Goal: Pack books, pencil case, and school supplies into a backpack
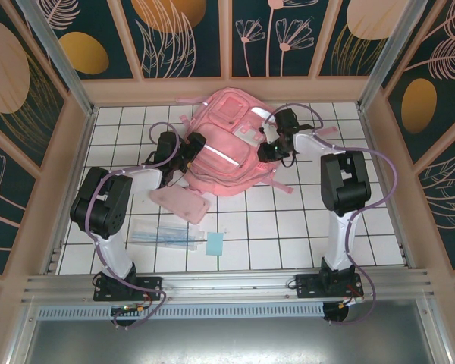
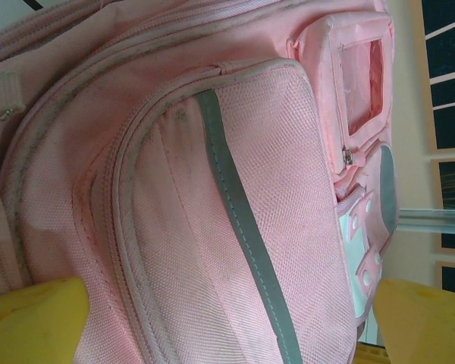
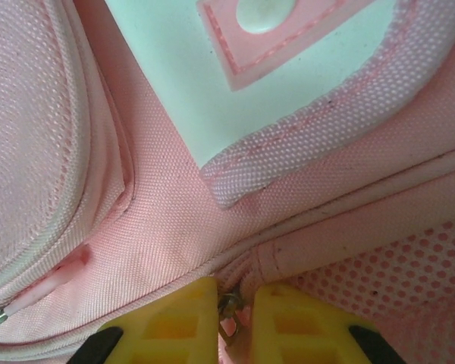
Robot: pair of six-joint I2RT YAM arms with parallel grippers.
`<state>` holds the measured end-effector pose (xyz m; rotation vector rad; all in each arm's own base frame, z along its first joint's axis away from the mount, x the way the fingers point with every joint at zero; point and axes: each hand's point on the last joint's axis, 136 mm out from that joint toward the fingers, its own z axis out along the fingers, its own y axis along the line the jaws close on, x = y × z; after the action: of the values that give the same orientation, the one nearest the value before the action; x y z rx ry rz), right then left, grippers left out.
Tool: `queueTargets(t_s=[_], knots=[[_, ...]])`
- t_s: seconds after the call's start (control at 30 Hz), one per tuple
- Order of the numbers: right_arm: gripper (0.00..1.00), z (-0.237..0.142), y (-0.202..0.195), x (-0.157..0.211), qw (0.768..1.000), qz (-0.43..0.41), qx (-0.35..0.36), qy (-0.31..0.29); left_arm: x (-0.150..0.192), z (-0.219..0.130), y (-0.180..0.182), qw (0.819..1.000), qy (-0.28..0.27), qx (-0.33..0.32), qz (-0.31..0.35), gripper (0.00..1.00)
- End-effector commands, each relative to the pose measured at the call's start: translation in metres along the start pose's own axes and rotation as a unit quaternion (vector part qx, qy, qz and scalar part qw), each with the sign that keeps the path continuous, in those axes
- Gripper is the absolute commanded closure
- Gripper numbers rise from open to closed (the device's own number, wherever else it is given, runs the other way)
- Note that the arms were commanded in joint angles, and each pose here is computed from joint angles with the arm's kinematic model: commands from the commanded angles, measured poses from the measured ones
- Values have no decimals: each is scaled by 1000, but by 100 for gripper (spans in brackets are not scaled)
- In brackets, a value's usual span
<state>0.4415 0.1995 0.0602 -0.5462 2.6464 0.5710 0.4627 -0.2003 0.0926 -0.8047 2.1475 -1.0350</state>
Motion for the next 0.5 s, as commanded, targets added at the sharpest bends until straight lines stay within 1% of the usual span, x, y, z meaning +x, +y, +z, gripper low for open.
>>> queueTargets(t_s=[0.0, 0.13, 0.17, 0.27, 0.3, 0.4, 0.47], knots=[[93, -12, 14, 19, 999, 2, -2, 36, 10, 5, -1, 1000, 17, 10, -15, 4], [91, -3, 6, 35, 999, 5, 12, 52, 11, 5, 0, 1000, 21, 11, -13, 4], [87, -1, 3, 37, 998, 6, 16, 54, 12, 5, -1, 1000, 21, 11, -12, 4], [70, 8, -4, 48, 997, 8, 26, 68, 13, 3, -1, 1000, 25, 12, -10, 4], [67, 9, -6, 50, 997, 9, 30, 72, 13, 3, -2, 1000, 25, 12, -10, 4], [68, 13, -12, 58, 996, 14, 43, 77, 12, 1, -3, 1000, 22, 10, -6, 4], [77, 11, -11, 58, 997, 21, 37, 67, 10, 1, -2, 1000, 19, 6, -1, 4]])
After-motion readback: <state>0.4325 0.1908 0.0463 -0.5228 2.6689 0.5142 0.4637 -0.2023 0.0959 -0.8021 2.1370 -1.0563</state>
